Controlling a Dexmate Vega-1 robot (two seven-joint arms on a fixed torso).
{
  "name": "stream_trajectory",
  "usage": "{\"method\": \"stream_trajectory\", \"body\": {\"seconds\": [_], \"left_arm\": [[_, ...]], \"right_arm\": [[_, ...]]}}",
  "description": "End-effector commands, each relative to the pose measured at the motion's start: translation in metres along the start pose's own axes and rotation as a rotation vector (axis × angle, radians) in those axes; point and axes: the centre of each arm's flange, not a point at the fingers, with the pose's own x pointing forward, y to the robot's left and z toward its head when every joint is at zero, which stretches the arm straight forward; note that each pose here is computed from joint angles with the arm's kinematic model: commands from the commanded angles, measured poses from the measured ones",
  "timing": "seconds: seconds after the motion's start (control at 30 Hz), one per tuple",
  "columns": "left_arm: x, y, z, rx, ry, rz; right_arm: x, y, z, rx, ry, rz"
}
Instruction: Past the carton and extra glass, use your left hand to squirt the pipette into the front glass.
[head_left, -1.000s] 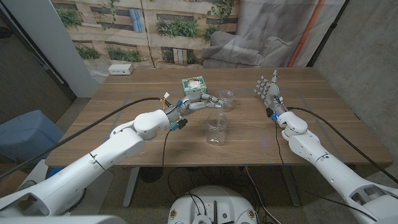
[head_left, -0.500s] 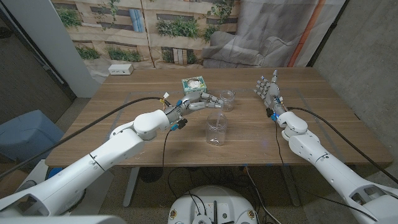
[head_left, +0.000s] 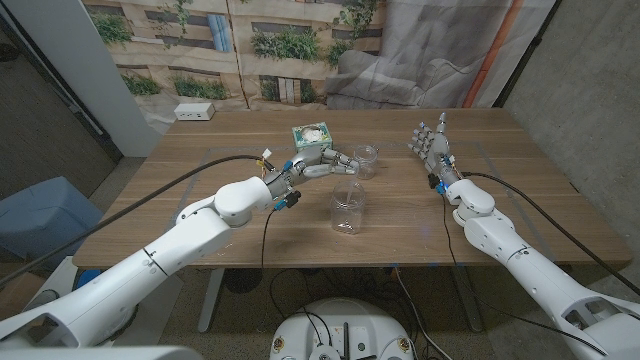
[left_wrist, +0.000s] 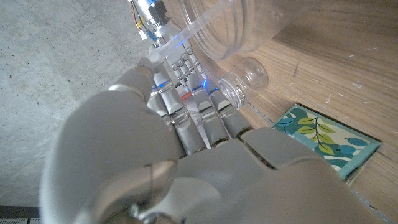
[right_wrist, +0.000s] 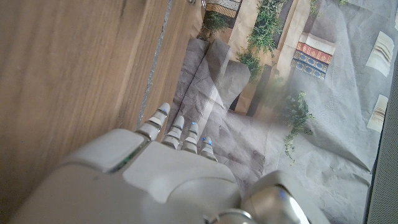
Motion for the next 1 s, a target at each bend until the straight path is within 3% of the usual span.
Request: {"method": "stream_trajectory", "body": {"seconds": [0.03,1.0], "left_arm": [[-0.002,0.0,0.0011,0.012,-0.024,0.025],[0.0007,0.0036,-0.0028,0.009,-0.012,-0.009]], "right_arm": [[0.0,0.0001,0.0003,0.0,0.0,0.0],[0.0001,0.0,0.0003,0.0,0.0,0.0]]}}
